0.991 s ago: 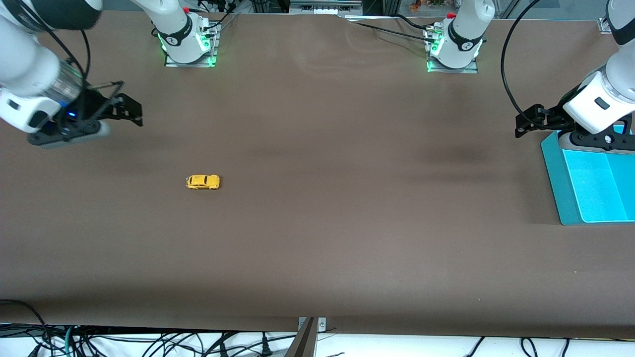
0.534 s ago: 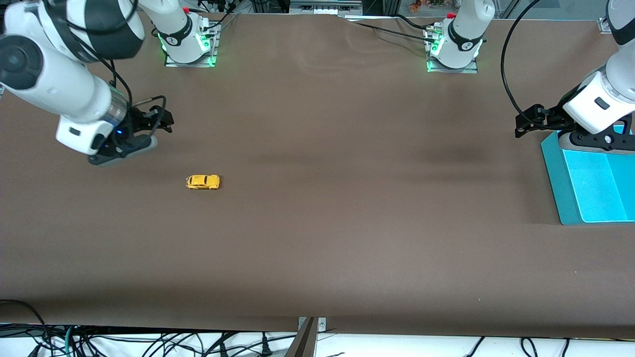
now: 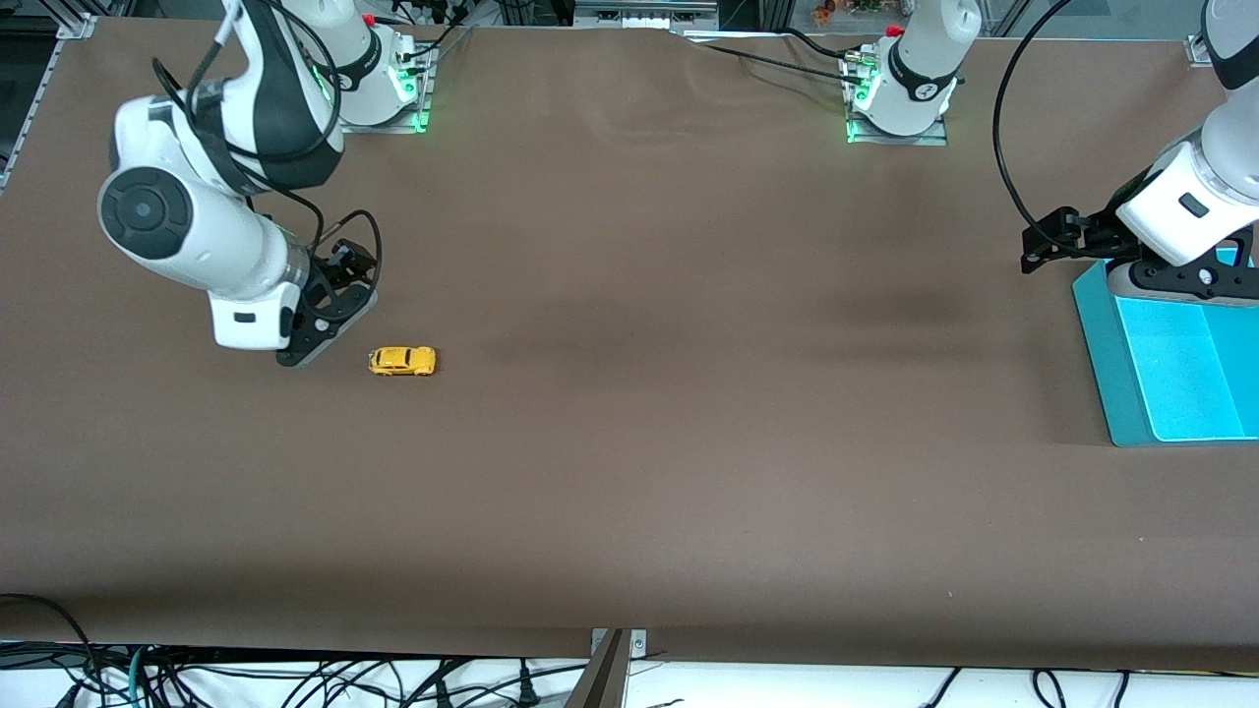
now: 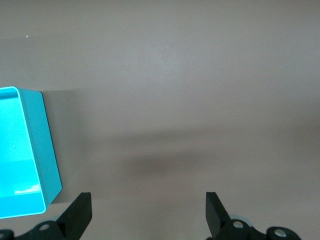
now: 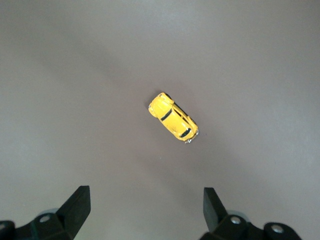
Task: Wind and store yellow beetle car
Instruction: 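Lower the right gripper over the yellow beetle car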
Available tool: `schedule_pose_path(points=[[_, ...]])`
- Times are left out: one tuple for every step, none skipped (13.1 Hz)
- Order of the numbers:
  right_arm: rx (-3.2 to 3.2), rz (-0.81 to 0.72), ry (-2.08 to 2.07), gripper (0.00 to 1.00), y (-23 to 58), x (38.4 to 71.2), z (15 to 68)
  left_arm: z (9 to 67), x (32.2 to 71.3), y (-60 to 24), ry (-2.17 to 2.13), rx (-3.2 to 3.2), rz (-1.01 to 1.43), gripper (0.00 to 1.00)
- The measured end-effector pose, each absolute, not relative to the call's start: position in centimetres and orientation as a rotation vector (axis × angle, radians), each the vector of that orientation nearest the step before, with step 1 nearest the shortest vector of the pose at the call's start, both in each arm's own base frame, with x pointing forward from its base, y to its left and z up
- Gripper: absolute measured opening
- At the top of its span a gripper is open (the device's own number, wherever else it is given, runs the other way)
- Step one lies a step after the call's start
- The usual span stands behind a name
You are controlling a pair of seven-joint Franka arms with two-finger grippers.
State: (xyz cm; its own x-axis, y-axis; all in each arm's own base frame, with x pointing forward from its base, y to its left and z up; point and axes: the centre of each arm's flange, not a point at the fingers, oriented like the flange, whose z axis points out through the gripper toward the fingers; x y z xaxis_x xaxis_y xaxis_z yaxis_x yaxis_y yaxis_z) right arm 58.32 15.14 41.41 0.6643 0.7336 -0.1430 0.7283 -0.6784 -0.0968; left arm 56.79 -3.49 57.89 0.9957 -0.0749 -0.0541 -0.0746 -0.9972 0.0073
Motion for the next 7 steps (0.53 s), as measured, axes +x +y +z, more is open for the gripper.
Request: schedule_pose_path(points=[[-2.798, 0.263, -1.323, 1.0, 15.1, 58.4, 40.6, 57.9, 56.8, -3.5, -0.117, 3.133, -0.085, 1.0], [-2.74, 0.263, -1.426, 1.0, 15.1, 58.4, 39.5, 57.9, 56.8, -3.5, -0.117, 3.133, -0.085, 1.0], [-2.682, 0.255, -1.524, 1.0, 15.0, 58.5, 38.3, 57.9, 56.8, -3.5, -0.117, 3.133, -0.085, 1.0], [-2.636, 0.236, -1.603, 1.0, 15.0, 58.4, 37.0, 57.9, 56.8, -3.5, -0.117, 3.133, -0.085, 1.0], [-2.596, 0.205, -1.676, 1.0, 14.9, 58.3, 35.3, 57.9, 56.8, -3.5, -0.117, 3.133, -0.085, 1.0], [-2.56, 0.17, -1.744, 1.0, 14.8, 58.0, 33.4, 57.9, 56.8, -3.5, -0.116, 3.133, -0.086, 1.0], [-2.527, 0.14, -1.804, 1.0, 14.7, 57.7, 31.6, 57.9, 56.8, -3.4, -0.115, 3.133, -0.086, 1.0]])
